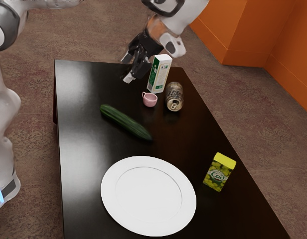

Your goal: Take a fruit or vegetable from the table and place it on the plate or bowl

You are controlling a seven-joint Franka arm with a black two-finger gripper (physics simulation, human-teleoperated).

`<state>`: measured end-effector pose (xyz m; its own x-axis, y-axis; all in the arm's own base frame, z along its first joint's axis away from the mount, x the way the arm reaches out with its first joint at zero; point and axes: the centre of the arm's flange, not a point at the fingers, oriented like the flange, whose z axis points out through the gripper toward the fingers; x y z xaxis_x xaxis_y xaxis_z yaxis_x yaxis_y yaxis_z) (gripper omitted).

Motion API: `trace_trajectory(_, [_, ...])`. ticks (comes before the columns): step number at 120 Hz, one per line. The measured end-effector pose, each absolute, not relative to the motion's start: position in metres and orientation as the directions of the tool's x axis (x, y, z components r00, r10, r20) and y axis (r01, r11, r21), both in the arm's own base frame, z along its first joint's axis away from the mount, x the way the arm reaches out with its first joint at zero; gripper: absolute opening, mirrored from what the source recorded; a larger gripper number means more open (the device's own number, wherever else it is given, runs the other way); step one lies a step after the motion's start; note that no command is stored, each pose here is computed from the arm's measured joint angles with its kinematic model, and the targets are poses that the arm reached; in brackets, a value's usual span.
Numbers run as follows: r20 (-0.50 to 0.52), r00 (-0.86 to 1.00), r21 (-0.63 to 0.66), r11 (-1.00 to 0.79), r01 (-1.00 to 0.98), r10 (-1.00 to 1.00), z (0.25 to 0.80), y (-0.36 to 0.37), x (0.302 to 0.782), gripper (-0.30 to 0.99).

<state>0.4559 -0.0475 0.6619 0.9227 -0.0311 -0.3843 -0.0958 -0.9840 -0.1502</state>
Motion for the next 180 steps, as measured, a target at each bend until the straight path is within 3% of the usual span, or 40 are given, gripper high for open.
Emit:
trace_trajectory(18, [-0.150, 0.986, -0.169, -0.980, -0.102, -0.076, 0.662, -0.060, 0.492, 0.69])
trace_trajectory(38, [-0.061, 0.981, -0.164, -0.968, -0.192, -0.184, 0.670, -0.101, 0.494, 0.69])
trace_trajectory(51, [-0.090, 0.968, -0.154, -0.957, -0.246, -0.234, 0.654, -0.109, 0.493, 0.69])
trace_trajectory(66, [-0.183, 0.966, -0.108, -0.972, -0.207, -0.185, 0.599, -0.025, 0.478, 0.69])
trace_trajectory(84, [-0.192, 0.944, -0.074, -0.955, -0.286, -0.268, 0.555, 0.020, 0.474, 0.69])
trace_trajectory(142, [-0.052, 0.768, -0.083, -0.764, -0.640, -0.638, 0.482, 0.046, 0.451, 0.69])
trace_trajectory(180, [-0.062, 0.694, -0.043, -0.693, -0.720, -0.718, 0.440, 0.061, 0.457, 0.69])
